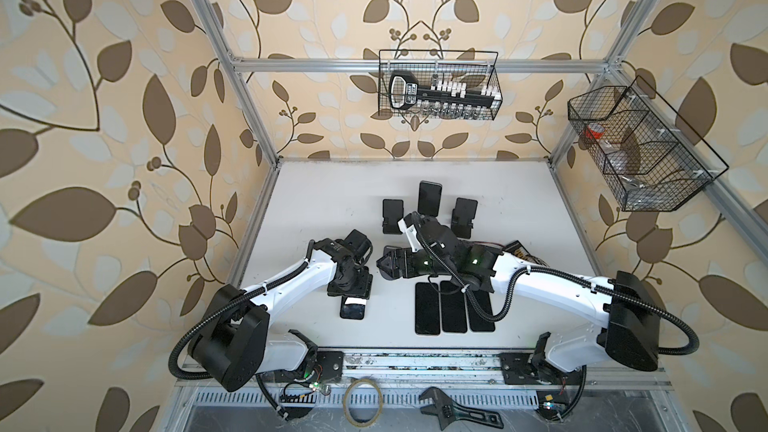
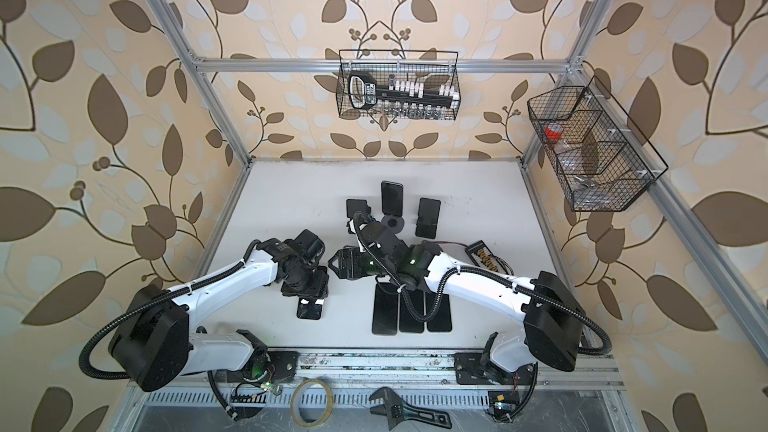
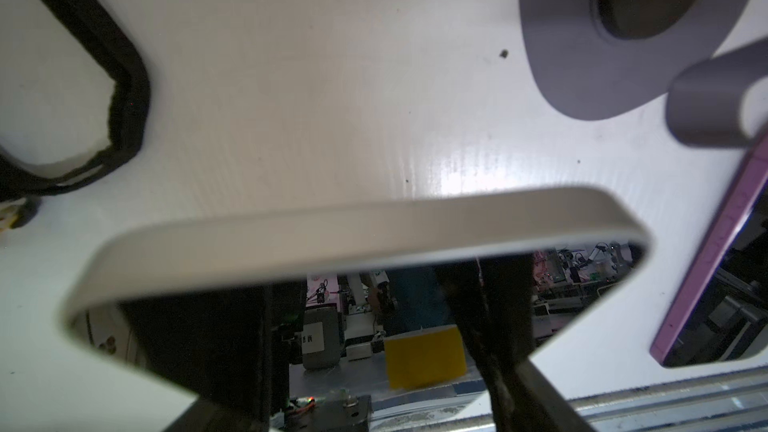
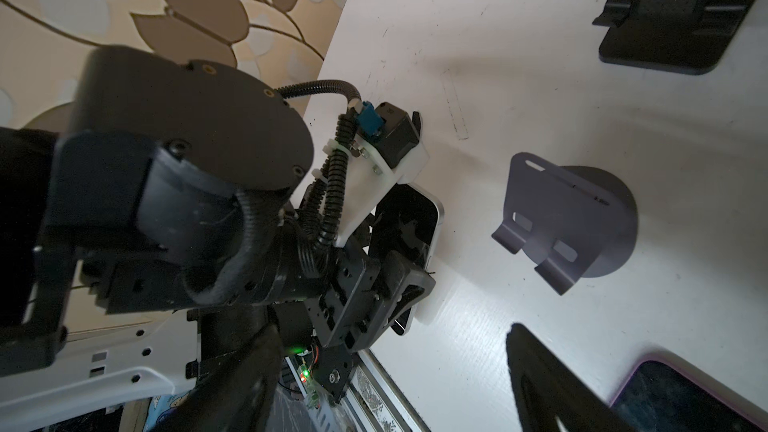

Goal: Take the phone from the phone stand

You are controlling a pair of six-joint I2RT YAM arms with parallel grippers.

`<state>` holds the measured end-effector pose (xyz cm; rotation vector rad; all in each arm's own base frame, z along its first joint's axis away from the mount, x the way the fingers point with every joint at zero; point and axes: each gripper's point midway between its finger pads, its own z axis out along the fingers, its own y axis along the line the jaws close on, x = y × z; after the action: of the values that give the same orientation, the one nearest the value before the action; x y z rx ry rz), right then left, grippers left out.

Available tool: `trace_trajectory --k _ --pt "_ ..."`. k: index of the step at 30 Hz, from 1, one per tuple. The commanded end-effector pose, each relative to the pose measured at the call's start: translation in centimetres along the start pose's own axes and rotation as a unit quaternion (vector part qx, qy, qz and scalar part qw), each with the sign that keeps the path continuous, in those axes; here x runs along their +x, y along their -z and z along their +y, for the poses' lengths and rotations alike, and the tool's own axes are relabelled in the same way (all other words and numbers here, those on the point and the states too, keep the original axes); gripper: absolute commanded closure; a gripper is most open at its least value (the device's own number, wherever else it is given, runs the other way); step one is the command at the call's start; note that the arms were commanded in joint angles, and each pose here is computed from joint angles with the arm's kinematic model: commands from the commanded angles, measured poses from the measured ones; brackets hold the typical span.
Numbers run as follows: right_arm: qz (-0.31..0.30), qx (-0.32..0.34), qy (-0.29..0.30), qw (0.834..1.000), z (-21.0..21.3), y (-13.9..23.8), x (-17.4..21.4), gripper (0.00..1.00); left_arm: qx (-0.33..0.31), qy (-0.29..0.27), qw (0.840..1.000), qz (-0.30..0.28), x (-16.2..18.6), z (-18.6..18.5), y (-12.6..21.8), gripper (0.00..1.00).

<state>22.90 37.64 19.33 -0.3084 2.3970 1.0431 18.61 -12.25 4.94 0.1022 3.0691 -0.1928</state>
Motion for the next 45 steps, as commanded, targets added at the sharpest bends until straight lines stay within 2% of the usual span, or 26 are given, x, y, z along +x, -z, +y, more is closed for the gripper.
trace_trajectory --k 1,19,45 --pt "-0.017 -0.006 0.002 1.0 0.4 0.9 -0.4 0.14 0.019 0.011 1.0 -0.003 -0.5 -0.9 1.1 0.35" --pt "-0.106 0.018 -0.004 0.994 -0.7 4.9 -2.7 0.14 0.022 0.012 0.998 0.051 0.2 -1.5 -1.2 0.35" --pt "-0.096 0.018 -0.007 0.995 -0.9 4.5 -2.2 0.14 0.015 0.013 0.995 0.102 1.0 -1.5 -3.0 0.32"
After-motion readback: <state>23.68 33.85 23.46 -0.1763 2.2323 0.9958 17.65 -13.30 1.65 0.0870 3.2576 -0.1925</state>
